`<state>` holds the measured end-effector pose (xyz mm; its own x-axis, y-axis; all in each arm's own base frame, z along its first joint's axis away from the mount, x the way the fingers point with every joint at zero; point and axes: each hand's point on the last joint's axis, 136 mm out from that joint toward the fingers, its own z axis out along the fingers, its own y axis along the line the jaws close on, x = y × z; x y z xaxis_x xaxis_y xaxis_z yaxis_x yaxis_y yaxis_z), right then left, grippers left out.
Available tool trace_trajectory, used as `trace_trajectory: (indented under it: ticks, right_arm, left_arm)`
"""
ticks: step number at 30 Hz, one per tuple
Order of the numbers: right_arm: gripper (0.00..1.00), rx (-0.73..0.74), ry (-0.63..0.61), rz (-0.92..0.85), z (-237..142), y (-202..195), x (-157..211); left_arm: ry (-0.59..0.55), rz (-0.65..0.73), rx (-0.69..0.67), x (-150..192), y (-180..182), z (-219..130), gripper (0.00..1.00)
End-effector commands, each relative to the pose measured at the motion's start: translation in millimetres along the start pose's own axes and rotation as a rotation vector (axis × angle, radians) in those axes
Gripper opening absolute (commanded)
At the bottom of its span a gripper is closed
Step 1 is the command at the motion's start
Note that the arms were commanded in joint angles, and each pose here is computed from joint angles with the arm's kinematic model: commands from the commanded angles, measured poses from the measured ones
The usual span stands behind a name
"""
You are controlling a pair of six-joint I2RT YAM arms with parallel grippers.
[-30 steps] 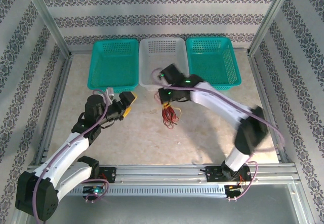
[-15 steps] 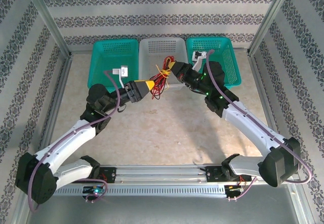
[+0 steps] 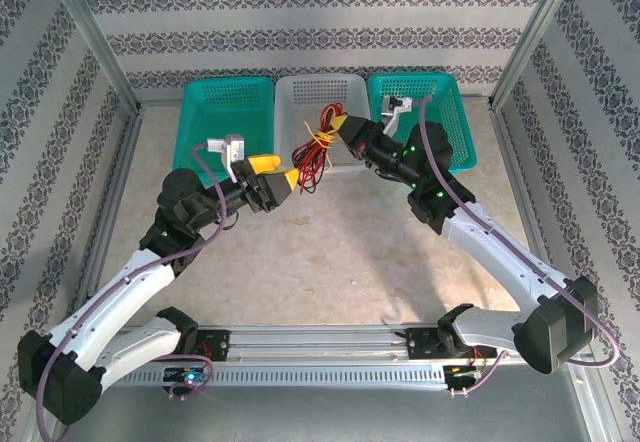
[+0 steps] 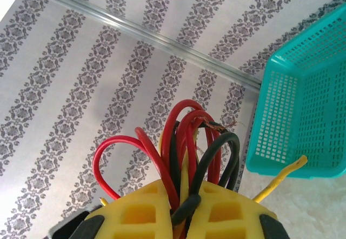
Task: Untangle the cables
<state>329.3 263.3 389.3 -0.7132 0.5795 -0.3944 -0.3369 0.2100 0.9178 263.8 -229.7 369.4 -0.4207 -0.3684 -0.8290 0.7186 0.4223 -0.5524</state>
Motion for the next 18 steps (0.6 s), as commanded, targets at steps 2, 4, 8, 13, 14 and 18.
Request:
trace_trajectory:
  ticks: [2,4,8,13,14,18]
  right_arm:
    - [0.00,-0.141,0.025,-0.038,-3,50,0]
    - [0.00,-0.166,0.041,-0.041,-2,58,2]
    - [0.00,-0.196,0.071,-0.059,-3,72,9]
    - [0.00,-0.174,0.100,-0.060,0,71,15]
    - [0.00,-0.172,0.103,-0.059,1,70,16]
    - [0.00,-0.153,0.109,-0.052,5,62,18]
  left_arm:
    - [0.077,0.048,0.065,11,-5,13,0.99]
    - [0.076,0.052,0.085,10,-4,20,0.99]
    - [0.062,0.073,0.069,6,7,27,0.99]
    - [0.079,0.033,0.197,4,-8,34,0.99]
    - [0.086,0.023,0.237,4,-14,35,0.99]
    - [0.038,0.020,0.283,-5,-25,29,0.98]
